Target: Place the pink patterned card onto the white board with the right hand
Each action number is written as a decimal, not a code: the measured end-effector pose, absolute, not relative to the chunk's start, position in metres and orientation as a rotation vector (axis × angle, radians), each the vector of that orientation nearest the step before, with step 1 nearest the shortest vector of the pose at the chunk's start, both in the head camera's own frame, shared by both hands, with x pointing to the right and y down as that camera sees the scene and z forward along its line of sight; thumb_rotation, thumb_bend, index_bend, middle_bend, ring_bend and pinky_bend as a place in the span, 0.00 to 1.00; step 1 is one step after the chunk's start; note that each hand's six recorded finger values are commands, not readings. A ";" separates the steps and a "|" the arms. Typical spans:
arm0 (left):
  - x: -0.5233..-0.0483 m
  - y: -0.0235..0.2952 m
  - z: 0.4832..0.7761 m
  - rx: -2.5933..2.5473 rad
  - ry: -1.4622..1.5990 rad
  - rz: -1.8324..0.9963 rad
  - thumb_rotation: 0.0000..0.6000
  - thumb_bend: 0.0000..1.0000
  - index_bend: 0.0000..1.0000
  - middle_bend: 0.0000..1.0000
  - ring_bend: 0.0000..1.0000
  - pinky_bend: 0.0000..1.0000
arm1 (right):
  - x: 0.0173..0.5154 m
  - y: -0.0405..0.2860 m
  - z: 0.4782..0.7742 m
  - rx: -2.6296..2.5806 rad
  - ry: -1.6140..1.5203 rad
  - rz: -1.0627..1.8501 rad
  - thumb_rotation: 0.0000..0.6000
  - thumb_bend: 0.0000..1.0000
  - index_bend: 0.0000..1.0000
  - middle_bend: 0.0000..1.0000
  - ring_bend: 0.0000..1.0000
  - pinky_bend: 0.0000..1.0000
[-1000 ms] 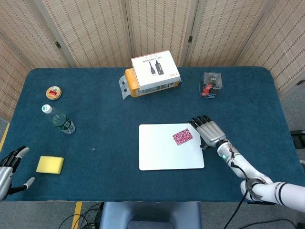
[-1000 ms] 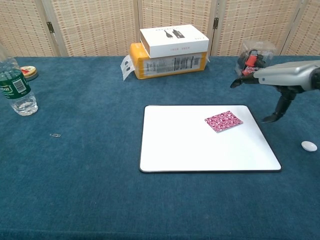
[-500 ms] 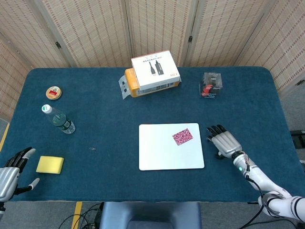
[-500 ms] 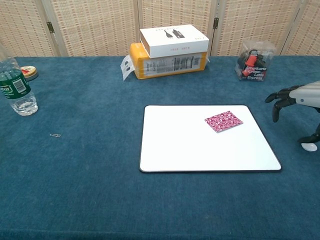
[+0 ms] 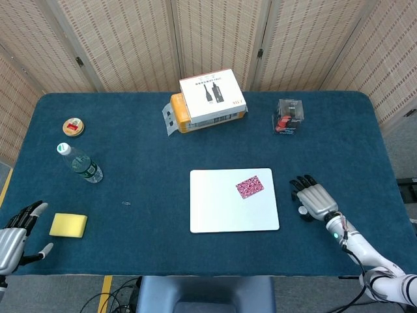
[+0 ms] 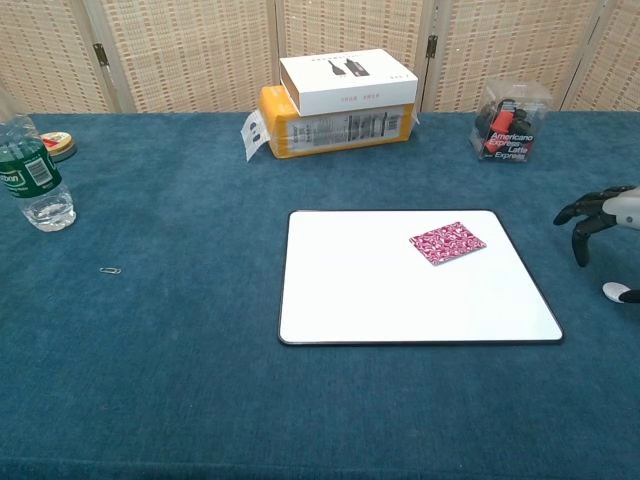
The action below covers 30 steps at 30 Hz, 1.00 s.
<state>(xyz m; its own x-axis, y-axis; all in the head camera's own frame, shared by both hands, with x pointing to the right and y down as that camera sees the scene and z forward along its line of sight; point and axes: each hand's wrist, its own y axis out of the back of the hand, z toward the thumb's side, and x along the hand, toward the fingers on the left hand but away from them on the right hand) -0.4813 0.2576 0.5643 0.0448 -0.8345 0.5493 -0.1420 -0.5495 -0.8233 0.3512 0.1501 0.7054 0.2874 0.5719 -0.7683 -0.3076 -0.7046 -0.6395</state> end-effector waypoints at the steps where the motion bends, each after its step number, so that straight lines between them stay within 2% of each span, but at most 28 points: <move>1: -0.481 0.258 0.565 -1.753 0.982 -1.553 1.00 0.29 0.00 0.09 0.12 0.22 | 0.353 0.150 0.706 -1.817 -0.237 1.514 1.00 0.15 0.43 0.11 0.00 0.00; 16: -0.480 0.257 0.572 -1.749 0.962 -1.581 1.00 0.29 0.00 0.09 0.12 0.22 | 0.368 0.156 0.716 -1.822 -0.230 1.538 1.00 0.16 0.44 0.12 0.00 0.00; 30: -0.480 0.256 0.572 -1.759 0.967 -1.573 1.00 0.29 0.00 0.09 0.12 0.22 | 0.362 0.154 0.722 -1.830 -0.226 1.531 1.00 0.18 0.51 0.14 0.00 0.00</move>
